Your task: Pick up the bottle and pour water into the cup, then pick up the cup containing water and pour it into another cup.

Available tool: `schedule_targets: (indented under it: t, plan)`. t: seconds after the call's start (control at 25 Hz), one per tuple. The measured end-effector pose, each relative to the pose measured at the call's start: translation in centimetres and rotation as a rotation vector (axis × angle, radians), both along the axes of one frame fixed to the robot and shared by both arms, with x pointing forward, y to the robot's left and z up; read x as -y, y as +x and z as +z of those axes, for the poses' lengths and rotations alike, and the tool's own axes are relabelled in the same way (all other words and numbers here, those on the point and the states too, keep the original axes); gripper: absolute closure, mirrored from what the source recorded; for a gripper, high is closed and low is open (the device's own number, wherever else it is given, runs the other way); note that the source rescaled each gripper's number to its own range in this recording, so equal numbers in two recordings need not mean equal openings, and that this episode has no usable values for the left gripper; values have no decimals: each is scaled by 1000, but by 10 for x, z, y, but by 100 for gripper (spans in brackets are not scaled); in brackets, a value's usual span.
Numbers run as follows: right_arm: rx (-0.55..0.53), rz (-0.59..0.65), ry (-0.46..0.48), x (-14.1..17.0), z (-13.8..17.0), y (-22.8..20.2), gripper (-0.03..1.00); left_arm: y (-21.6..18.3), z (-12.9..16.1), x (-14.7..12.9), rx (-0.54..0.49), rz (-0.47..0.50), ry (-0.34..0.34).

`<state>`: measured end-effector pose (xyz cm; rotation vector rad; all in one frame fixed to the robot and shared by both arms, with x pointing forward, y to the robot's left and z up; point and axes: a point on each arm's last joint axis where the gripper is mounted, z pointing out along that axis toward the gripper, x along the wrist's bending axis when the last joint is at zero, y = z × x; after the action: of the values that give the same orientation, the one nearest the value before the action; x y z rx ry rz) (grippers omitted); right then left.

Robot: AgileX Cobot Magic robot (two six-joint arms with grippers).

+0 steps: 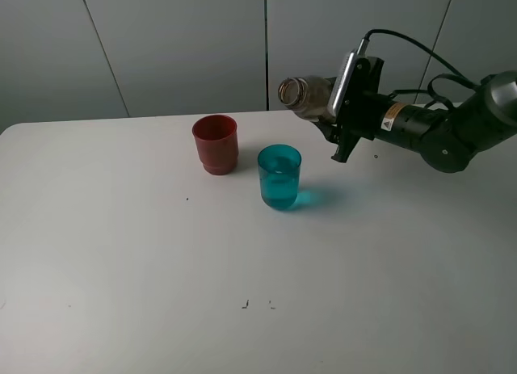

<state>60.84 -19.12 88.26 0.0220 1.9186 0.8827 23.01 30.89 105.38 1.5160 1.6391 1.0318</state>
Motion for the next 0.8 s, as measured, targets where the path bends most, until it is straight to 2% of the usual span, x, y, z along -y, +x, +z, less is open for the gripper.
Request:
schedule_targets:
  t: [0.16, 0.44, 0.6, 0.8]
  plan:
    - [-167, -81, 236, 0, 0, 0, 93, 0, 0, 0, 0, 0, 0]
    - [-368, -306, 630, 15, 2, 8, 93, 0, 0, 0, 0, 0, 0]
    - [-372, -498, 813, 47, 4, 17, 93, 0, 0, 0, 0, 1, -2]
    - [-323, -648, 915, 82, 0, 23, 93, 0, 0, 0, 0, 1, -2]
